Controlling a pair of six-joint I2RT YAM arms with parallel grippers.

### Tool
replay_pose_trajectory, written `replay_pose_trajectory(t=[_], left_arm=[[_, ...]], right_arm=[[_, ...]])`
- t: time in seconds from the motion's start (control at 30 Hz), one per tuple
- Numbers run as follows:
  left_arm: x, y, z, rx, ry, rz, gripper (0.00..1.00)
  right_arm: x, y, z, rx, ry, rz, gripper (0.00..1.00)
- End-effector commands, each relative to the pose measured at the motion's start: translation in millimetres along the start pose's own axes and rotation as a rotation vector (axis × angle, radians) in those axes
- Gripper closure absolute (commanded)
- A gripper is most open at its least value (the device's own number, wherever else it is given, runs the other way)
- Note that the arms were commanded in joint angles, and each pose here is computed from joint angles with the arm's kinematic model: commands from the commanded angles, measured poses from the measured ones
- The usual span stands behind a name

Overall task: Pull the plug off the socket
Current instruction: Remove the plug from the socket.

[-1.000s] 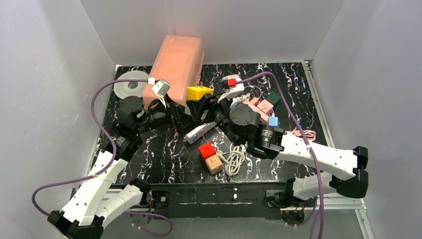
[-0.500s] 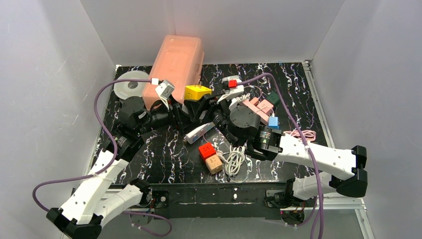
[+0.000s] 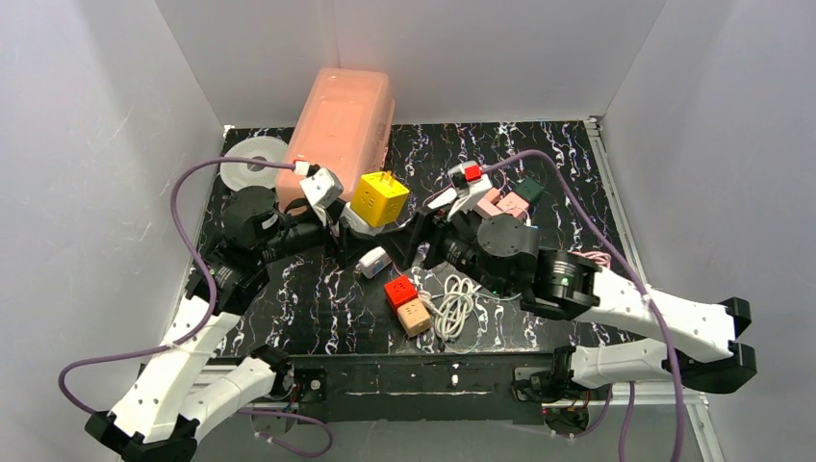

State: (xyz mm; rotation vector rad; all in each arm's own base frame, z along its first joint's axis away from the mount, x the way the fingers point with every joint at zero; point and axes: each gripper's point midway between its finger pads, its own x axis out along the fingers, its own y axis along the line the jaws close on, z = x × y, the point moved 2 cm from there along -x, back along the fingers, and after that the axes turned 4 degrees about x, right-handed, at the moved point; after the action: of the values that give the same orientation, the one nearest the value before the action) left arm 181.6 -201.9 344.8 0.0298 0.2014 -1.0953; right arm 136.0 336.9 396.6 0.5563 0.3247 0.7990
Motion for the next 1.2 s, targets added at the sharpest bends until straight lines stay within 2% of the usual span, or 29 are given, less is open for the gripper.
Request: replay_pose_trajectory(t=[0.0, 0.1, 0.2, 0.3, 0.4, 0.67, 0.9, 1.17], left_arm=[[-22, 1, 33, 0.287, -0.063, 0.031, 0.84], [-28, -7, 33, 0.396, -0.056, -0.024, 0.85], [-35, -21, 33, 0.510, -0.072, -0.104, 0.86], [-38, -26, 31, 0.593, -0.074, -0.138, 0.86], [-38, -27, 29, 0.607, -0.064, -0.153, 0.86], [-31, -20, 17, 0.681, -0.008, -0.163, 0.87], [-28, -16, 13, 0.764, 0.031, -0.163, 0.86], [-27, -11, 13, 0.770, 0.047, -0.133, 0.88]], right_arm=[[-39, 1, -17, -0.027, 0.246, 0.054, 0.18], [-62, -3, -31, -0.059, 0.372, 0.118, 0.16], [-86, -3, -23, -0.070, 0.410, 0.215, 0.15], [-103, 1, 2, -0.087, 0.372, 0.275, 0.14], [-106, 10, 23, -0.130, 0.313, 0.312, 0.13], [-66, 43, 31, -0.186, 0.340, 0.384, 0.12], [-29, 39, 29, -0.228, 0.367, 0.271, 0.11], [-7, 28, 13, -0.213, 0.412, 0.191, 0.09]])
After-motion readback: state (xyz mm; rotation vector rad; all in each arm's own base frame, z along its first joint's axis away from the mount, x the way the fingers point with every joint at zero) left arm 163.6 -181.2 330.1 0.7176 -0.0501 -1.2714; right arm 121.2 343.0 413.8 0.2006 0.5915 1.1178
